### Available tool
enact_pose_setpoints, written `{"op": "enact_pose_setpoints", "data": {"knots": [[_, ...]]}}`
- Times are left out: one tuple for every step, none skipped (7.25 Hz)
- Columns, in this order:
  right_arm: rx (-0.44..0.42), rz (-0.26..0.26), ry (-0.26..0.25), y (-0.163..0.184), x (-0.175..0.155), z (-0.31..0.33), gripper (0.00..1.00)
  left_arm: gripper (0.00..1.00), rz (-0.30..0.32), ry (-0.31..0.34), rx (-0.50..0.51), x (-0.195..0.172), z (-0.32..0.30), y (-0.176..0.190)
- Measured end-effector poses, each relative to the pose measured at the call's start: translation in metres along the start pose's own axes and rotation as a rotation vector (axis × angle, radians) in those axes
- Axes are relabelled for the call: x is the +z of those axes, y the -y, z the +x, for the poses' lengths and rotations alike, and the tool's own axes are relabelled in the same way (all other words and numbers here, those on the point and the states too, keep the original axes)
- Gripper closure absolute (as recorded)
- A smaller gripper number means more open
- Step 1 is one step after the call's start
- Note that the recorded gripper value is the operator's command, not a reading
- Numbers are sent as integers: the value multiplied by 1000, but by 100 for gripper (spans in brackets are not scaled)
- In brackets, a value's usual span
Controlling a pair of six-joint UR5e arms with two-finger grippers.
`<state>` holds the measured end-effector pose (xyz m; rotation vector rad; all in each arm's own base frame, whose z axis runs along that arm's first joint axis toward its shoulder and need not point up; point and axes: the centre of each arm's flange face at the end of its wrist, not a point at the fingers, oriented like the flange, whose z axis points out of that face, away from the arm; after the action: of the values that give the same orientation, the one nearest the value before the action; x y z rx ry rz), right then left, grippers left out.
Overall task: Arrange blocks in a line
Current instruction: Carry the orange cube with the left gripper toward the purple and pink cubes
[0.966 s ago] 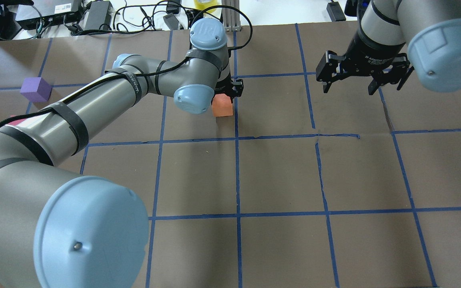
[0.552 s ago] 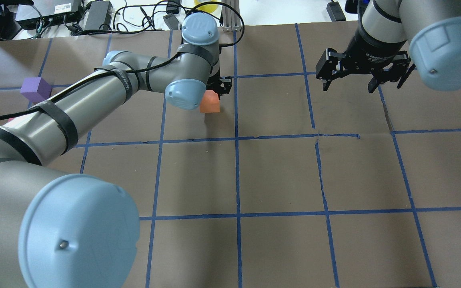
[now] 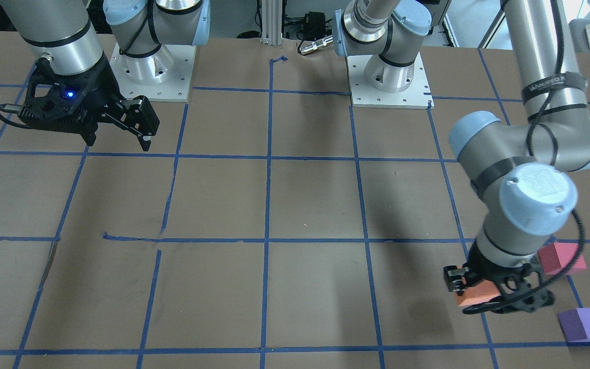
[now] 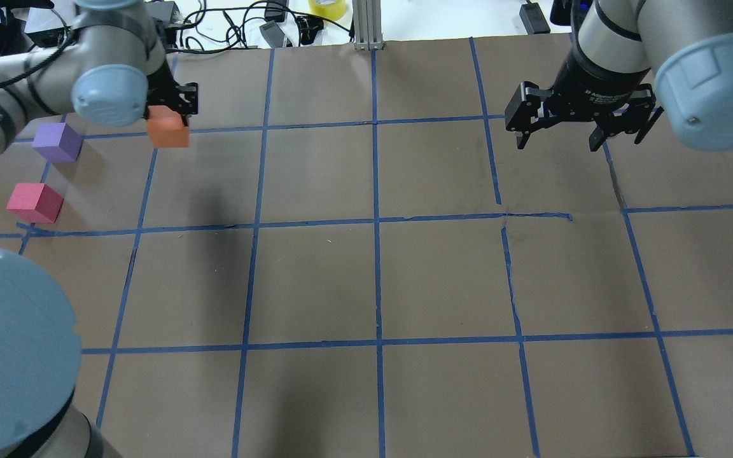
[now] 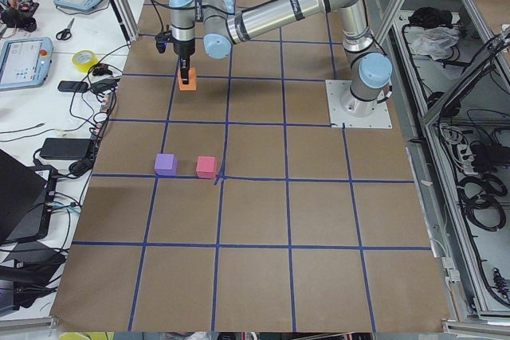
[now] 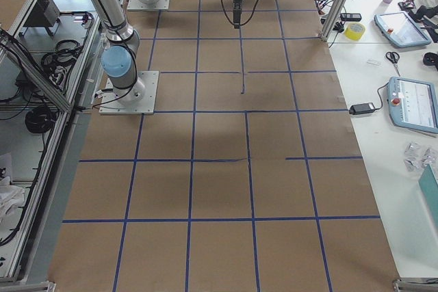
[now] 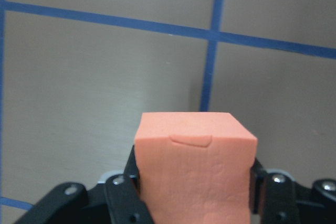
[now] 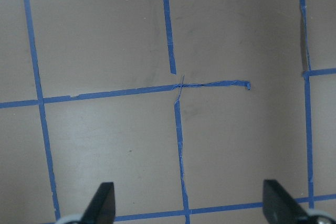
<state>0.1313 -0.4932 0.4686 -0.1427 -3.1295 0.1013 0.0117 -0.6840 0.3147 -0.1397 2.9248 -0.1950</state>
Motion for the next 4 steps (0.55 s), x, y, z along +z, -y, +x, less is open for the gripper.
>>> {"op": "enact_pose_setpoints", "data": {"knots": [[-1,-2,-1,0,0,0,0,95,-7,9,29,7,-52,2],[-1,-4,-2,0,1,0,0,95,-16,7,48,16,-101,1],[-2,-6,-3,-1,1,0,0,97,-11,-21,68,26,-153,1],[-2,-7,-3,-1,1,0,0,99,6,-67,82,35,-199,2]]}}
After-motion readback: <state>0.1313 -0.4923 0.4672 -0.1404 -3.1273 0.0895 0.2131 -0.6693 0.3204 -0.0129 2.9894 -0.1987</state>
